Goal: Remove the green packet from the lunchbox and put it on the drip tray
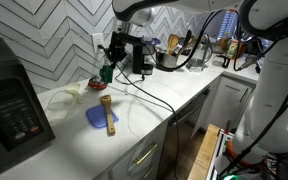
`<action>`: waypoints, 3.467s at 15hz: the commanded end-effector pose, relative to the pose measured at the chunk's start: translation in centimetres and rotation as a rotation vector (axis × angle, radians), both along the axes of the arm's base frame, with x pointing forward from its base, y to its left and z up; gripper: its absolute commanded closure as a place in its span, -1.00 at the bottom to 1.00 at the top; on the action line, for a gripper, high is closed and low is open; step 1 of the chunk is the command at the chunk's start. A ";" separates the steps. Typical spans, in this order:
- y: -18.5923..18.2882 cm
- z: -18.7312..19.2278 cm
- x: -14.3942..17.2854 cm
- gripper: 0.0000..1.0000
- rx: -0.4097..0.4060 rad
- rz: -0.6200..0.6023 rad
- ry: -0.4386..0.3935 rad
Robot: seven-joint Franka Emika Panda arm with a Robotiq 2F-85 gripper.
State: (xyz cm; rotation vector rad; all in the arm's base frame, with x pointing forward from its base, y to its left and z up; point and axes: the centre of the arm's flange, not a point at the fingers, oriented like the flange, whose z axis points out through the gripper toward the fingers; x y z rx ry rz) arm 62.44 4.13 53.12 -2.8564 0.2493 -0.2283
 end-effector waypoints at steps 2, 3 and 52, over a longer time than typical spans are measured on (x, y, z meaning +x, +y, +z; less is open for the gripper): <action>-6.2 3.2 -8.4 0.97 0.056 -0.080 -0.033; -7.5 3.5 -9.9 0.97 0.073 -0.118 -0.045; -31.3 -9.6 -9.4 0.97 0.308 -1.583 -0.526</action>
